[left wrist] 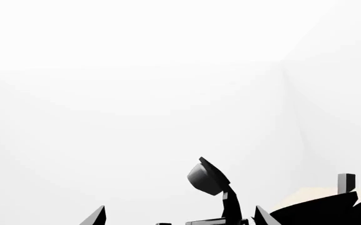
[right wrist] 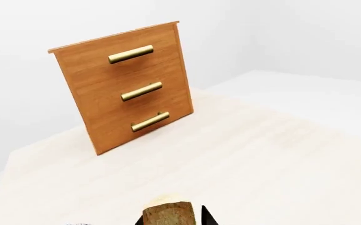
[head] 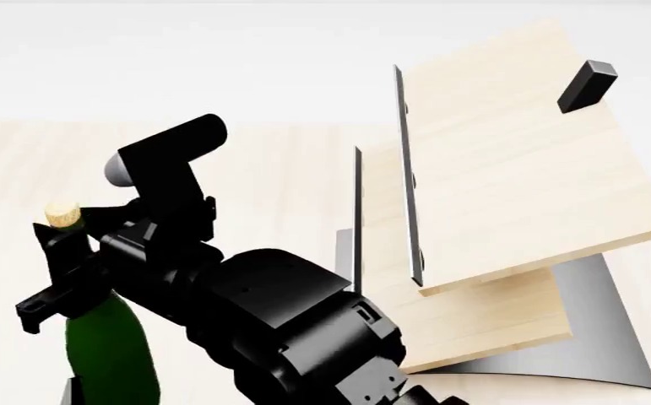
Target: Put the wine bottle on the wine rack.
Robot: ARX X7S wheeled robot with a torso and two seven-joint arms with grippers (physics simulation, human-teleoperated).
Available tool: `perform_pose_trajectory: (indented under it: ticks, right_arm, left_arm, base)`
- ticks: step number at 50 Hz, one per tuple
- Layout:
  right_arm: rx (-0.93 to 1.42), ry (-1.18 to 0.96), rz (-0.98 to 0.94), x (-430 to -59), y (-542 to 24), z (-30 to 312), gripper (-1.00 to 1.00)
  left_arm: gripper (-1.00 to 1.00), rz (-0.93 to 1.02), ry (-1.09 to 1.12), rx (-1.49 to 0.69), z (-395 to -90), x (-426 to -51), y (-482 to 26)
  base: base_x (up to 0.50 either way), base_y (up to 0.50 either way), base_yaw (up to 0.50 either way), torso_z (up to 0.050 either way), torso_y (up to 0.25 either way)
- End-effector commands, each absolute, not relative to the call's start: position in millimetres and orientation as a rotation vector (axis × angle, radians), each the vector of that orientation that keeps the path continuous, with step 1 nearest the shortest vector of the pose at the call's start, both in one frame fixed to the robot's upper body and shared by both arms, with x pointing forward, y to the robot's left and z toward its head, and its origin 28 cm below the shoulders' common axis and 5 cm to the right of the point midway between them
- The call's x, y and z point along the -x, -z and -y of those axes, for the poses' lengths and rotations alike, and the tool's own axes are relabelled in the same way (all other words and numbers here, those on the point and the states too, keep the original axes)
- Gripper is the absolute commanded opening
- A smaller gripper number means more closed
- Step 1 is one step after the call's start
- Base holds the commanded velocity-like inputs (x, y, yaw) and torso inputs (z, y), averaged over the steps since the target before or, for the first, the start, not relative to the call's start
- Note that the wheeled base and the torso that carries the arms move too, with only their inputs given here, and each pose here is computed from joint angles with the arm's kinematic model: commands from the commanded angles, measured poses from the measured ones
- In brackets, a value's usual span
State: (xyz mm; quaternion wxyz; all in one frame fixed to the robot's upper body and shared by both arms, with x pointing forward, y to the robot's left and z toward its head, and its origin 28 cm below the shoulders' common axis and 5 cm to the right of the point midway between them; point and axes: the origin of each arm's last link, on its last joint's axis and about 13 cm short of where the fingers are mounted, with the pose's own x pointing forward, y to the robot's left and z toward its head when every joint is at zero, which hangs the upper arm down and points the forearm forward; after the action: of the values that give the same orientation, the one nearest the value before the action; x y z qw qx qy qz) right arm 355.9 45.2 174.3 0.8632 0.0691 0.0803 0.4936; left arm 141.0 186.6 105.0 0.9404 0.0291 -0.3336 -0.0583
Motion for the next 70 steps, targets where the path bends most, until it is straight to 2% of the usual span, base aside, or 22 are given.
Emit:
perform_pose_trajectory:
  ticks: [1, 8, 16, 34, 45, 53, 70]
  right_arm:
    - [-0.153, -1.03, -0.178, -355, -170, -45, -1.0]
    - [-0.158, -1.027, -0.177, -356, -170, -43, -1.0]
    - [-0.189, -1.032, -0.106, -349, -197, -38, -1.0]
    - [-0.217, -0.907, 0.141, -339, -286, 1, -1.0]
    - [-0.26, -0.8, 0.186, -327, -317, 25, -1.0]
    - [-0.542, -0.699, 0.172, -324, -348, 55, -1.0]
    - [-0.828, -0.521, 0.191, -330, -359, 104, -1.0]
  left_arm:
    - [1.0, 0.678, 0.121, -0.059, -186, -142, -104]
    - [1.0, 0.68, 0.12, -0.06, -186, -141, -105]
    - [1.0, 0.681, 0.118, -0.059, -187, -141, -105]
    - [1.0, 0.677, 0.118, -0.062, -187, -142, -105]
    - [1.0, 0.677, 0.119, -0.063, -186, -141, -105]
    - [1.0, 0.678, 0.106, -0.066, -189, -143, -106]
    - [1.0, 0.676, 0.11, -0.066, -188, -143, -105]
  base:
    - [0.0, 0.0, 0.0, 0.0, 0.0]
    - [0.0, 0.0, 0.0, 0.0, 0.0]
    - [0.0, 0.0, 0.0, 0.0, 0.0]
    - [0.0, 0.0, 0.0, 0.0, 0.0]
    - [0.0, 0.0, 0.0, 0.0, 0.001]
    - [0.0, 0.0, 0.0, 0.0, 0.0]
    - [0.0, 0.0, 0.0, 0.0, 0.001]
